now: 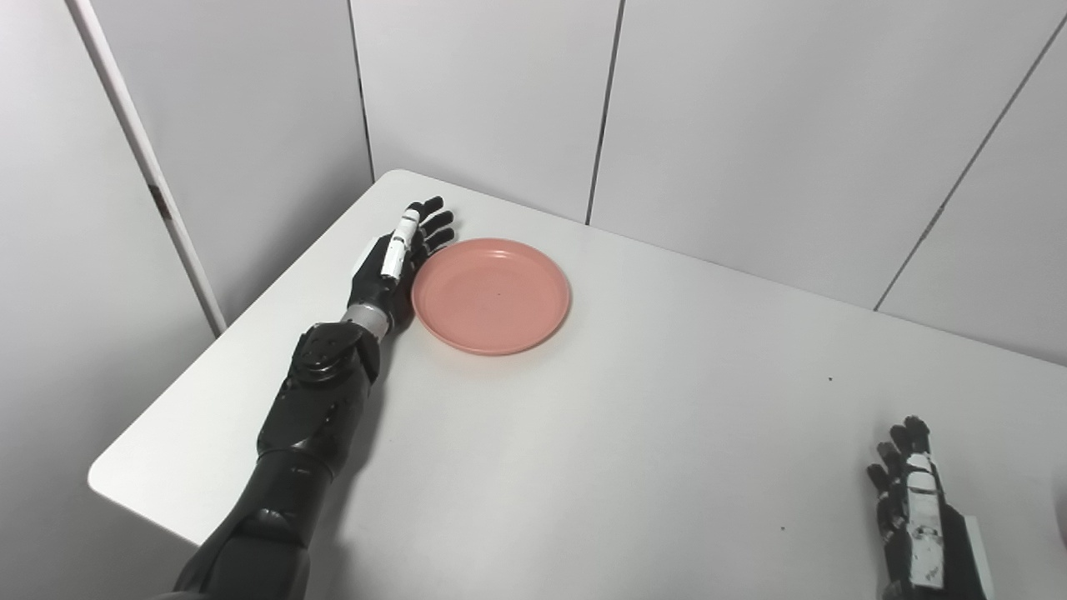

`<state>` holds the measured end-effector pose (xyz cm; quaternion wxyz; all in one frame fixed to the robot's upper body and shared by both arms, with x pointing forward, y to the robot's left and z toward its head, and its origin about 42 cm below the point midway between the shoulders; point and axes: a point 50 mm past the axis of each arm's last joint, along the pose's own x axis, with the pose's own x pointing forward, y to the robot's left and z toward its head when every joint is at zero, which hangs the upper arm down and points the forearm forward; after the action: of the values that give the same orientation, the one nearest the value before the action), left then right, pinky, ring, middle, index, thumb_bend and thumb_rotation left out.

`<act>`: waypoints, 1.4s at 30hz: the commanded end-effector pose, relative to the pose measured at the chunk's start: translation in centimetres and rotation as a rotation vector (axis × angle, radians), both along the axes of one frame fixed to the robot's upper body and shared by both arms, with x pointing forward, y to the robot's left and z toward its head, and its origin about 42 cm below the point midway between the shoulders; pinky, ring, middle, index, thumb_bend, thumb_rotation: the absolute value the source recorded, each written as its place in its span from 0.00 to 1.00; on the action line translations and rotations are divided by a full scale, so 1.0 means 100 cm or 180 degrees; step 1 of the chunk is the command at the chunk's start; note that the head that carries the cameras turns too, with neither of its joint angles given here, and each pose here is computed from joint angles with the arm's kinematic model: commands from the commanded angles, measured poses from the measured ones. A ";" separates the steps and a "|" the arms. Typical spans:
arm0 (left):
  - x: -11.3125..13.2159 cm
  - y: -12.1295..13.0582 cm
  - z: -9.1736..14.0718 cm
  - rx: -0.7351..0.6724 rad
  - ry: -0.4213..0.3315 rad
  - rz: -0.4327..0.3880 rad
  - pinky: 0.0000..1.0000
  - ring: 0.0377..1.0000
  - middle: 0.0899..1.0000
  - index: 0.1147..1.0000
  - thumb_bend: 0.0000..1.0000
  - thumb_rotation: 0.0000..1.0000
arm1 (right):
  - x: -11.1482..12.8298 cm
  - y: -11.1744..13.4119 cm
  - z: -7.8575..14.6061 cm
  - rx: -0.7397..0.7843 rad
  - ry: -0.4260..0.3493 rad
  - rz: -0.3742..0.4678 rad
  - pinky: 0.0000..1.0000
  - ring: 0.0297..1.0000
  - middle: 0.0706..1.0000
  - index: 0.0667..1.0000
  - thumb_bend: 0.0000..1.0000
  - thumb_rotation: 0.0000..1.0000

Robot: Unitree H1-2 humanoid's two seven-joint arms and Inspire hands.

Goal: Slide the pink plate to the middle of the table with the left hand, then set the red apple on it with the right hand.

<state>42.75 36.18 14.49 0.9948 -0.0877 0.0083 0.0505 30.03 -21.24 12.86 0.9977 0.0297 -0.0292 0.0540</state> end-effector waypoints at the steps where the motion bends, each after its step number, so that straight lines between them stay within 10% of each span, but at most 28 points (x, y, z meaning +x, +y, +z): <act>1: 0.001 -0.017 -0.016 -0.0080 0.0199 -0.0184 0.93 0.92 0.90 0.88 0.28 1.00 | 0.004 0.002 0.012 0.0029 -0.0182 0.0021 1.00 1.00 1.00 1.00 0.08 1.00; 42: 0.006 -0.081 -0.039 -0.0196 0.0252 -0.0652 0.90 0.90 0.89 0.86 0.31 1.00 | 0.005 0.008 0.011 0.0074 -0.0215 0.0014 1.00 1.00 1.00 1.00 0.10 1.00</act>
<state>44.52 28.81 13.33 0.9932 -0.1080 0.0008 -0.0438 30.00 -20.67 12.77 0.9976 0.0372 -0.0289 0.0510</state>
